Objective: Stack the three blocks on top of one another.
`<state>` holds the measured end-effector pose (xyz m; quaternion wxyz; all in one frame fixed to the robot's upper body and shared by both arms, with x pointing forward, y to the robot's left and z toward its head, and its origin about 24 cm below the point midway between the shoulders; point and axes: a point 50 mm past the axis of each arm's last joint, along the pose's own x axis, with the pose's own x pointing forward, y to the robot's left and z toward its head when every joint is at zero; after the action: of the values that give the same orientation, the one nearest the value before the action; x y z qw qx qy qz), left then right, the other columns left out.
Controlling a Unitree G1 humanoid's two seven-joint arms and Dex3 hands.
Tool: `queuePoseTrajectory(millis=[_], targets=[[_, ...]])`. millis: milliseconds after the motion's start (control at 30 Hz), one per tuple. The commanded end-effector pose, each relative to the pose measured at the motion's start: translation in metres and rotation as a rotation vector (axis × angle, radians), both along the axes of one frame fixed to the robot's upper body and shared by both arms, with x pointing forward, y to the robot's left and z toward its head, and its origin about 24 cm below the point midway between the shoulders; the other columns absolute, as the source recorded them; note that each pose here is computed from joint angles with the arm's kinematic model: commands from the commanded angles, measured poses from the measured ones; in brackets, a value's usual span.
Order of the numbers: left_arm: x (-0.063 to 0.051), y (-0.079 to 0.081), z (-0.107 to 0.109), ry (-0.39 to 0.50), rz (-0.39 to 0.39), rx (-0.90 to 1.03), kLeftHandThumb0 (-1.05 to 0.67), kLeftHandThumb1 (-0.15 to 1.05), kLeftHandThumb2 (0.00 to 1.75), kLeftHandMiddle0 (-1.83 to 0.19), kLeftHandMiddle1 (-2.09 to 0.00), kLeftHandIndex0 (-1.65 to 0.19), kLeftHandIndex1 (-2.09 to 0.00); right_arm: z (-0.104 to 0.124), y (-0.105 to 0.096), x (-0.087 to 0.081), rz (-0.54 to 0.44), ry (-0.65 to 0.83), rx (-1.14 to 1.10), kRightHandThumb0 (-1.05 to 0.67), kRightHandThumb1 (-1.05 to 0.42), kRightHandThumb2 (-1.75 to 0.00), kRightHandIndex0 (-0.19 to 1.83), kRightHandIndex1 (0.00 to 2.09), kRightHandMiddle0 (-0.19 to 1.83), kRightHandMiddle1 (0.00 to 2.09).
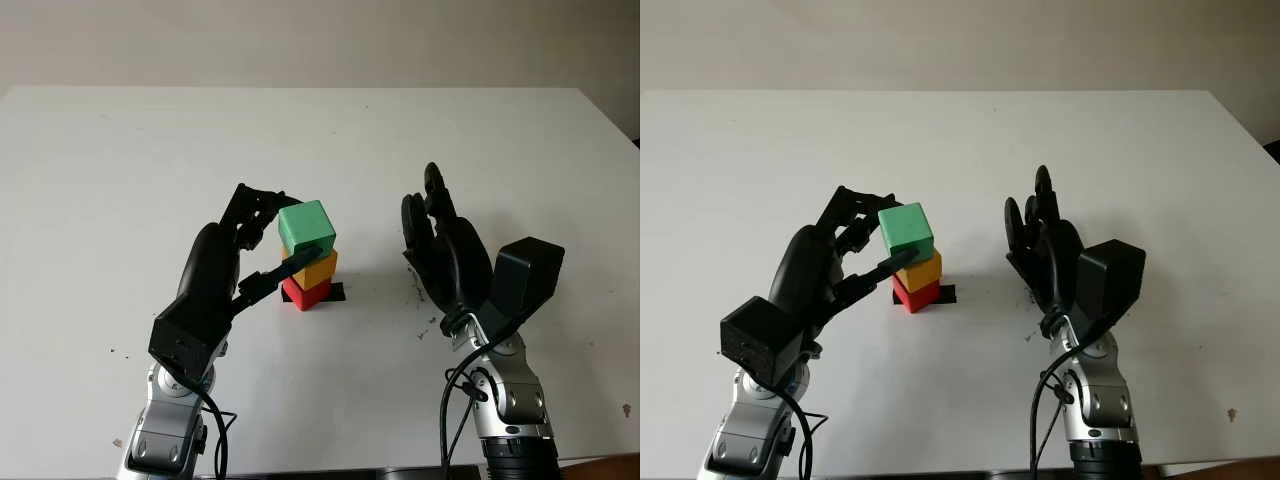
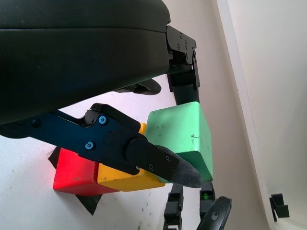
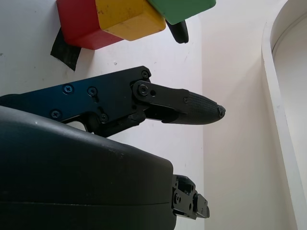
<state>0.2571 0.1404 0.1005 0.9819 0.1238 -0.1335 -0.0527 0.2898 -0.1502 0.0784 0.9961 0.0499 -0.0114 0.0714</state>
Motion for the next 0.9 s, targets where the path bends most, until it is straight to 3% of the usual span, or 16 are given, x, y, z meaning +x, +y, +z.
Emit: queuePoseTrajectory(millis=[0,300,600,733,867], targets=[[0.0001,-0.0001,-0.0005,0.006,0.0,-0.002,-0.46,1.05,0.14,-0.35,-0.05,-0.29,-1.65,0.005,-0.0027,-0.0012,-0.005,-0.019,-0.007,-0.58,-1.05,-0.55,-0.19,0.0,-0.19,0.0],[0.001,-0.0017,-0.0011,0.023,-0.007,-0.005,-0.5,1.05,0.12,-0.33,-0.05,-0.31,-1.56,0.0056,-0.0028,-0.0013,-0.007,-0.018,-0.005,-0.58,-1.05,-0.55,-0.19,0.0,-0.19,0.0],[0.0002,-0.0028,0.0018,0.052,-0.043,-0.05,-0.54,1.05,0.11,-0.24,-0.03,-0.22,-1.3,0.0054,-0.0026,-0.0012,-0.002,-0.021,-0.012,-0.57,-1.05,-0.56,-0.19,0.0,-0.19,0.0],[-0.0015,-0.0025,0.003,0.046,-0.06,-0.037,-0.6,1.05,0.15,-0.18,-0.04,-0.16,-0.96,0.0057,-0.0026,-0.001,-0.003,-0.019,-0.013,-0.57,-1.05,-0.56,-0.19,0.0,-0.19,0.0],[-0.0035,-0.0013,0.0047,0.036,-0.082,-0.008,-0.67,1.05,0.19,-0.12,-0.05,-0.21,-0.39,0.0058,-0.0024,-0.0005,-0.012,-0.021,-0.015,-0.57,-1.05,-0.55,-0.19,0.0,-0.19,0.0]])
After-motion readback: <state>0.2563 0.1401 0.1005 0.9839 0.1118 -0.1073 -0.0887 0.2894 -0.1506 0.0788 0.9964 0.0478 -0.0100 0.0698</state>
